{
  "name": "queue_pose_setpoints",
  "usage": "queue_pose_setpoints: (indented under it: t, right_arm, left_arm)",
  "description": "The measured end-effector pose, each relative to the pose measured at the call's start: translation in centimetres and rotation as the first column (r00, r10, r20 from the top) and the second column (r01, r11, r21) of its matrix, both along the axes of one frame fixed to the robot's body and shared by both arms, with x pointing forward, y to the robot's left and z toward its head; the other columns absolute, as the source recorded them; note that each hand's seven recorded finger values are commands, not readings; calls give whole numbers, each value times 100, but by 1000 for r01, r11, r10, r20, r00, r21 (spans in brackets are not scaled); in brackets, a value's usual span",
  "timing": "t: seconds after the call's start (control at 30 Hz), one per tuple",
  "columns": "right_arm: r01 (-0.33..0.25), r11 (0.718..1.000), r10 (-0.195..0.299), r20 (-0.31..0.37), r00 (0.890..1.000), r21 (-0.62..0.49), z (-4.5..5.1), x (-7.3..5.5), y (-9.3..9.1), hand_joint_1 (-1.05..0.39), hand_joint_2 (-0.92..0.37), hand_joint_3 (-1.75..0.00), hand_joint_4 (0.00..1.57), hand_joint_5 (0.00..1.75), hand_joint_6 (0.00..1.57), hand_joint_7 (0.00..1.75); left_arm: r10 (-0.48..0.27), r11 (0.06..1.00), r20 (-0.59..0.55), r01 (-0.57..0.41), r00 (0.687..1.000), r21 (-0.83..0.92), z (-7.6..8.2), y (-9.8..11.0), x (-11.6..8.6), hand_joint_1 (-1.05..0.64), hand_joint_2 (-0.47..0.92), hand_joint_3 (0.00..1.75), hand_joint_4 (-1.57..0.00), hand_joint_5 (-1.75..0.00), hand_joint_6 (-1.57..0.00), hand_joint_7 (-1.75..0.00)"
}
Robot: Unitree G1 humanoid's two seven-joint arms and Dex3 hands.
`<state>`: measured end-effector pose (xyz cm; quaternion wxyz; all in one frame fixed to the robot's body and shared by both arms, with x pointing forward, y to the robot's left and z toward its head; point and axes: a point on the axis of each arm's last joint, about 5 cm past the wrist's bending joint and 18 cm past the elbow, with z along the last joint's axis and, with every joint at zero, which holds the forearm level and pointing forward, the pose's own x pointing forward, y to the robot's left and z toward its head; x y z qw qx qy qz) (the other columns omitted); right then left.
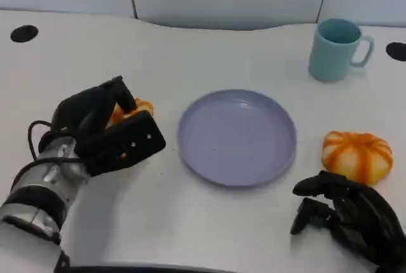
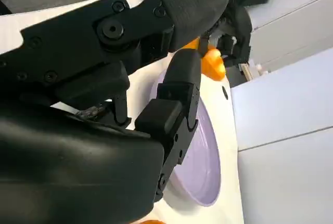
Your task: Grasp the bread from the table and place it into the plate.
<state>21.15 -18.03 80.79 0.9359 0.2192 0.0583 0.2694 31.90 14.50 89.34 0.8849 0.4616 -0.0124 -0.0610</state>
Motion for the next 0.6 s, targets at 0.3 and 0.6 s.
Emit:
queue_pose_setpoints:
  t: [0.3,0.6]
  right_arm:
    - [5,1000,-5,-5,1000,-1,4,15,6,-52,-92,-2,70,133,83,75]
    - [-8,999,8,11,1000,-36,22,44,46,-54,-92,-6,67,138,82,75]
  left_arm:
    - [3,999,25,-1,1000,-53,88,-14,48,-8,50,86,-78,-175,-60,-175]
    - [-111,992,171,120,979,-41,347,-185,160,-8,43,90,-89,-175,-70,-175]
